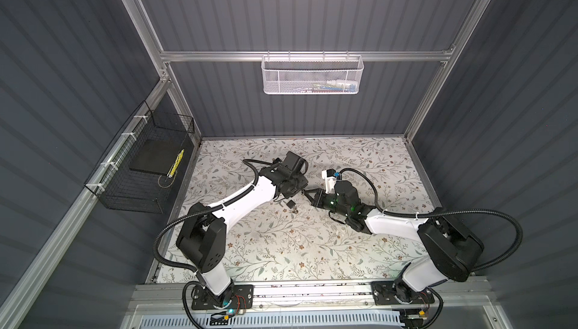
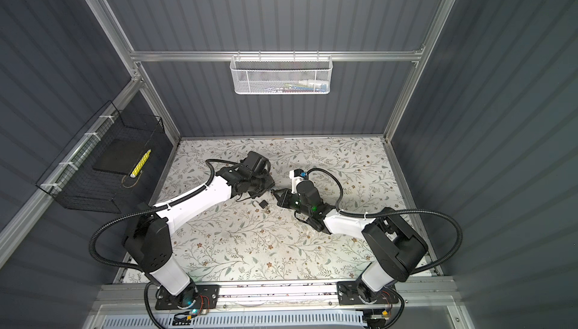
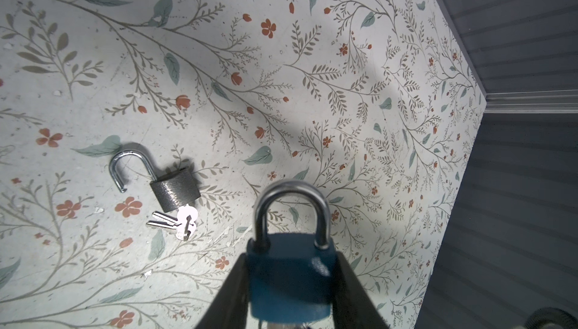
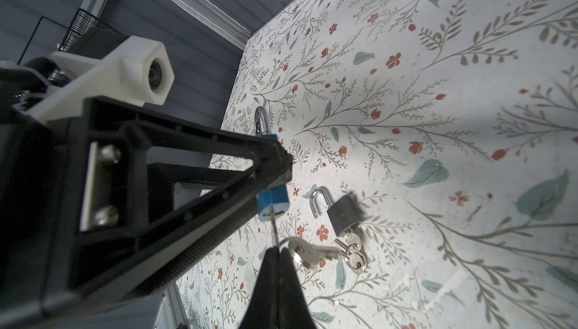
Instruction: Unlock with the key
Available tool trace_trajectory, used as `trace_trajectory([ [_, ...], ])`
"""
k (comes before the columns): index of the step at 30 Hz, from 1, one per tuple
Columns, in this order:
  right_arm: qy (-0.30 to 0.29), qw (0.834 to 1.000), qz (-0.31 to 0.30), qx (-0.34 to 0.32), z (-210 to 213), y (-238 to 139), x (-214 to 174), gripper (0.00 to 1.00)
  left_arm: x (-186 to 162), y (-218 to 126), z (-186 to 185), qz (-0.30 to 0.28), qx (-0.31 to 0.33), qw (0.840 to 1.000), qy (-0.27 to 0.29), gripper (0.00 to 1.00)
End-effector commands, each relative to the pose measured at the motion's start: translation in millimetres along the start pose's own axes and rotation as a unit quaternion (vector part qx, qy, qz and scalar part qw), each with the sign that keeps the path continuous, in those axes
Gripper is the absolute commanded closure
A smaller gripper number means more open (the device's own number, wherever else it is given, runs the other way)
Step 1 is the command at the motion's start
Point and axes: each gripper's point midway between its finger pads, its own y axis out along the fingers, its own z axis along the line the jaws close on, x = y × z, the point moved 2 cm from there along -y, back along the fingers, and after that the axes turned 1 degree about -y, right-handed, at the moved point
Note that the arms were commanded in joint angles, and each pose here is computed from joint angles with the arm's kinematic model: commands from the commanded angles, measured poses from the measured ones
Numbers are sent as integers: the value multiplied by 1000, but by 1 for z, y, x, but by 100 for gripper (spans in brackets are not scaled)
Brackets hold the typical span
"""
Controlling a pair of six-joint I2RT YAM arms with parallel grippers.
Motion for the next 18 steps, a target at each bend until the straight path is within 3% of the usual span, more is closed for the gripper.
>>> trace_trajectory([
  [1,-14,999,-35,20,16,1,22,100,-24,-16,-21,54,-50,997,10,85],
  [18,-4,999,-27,21,8,-6,17,100,-28,-12,-25,55,-49,997,26,85],
])
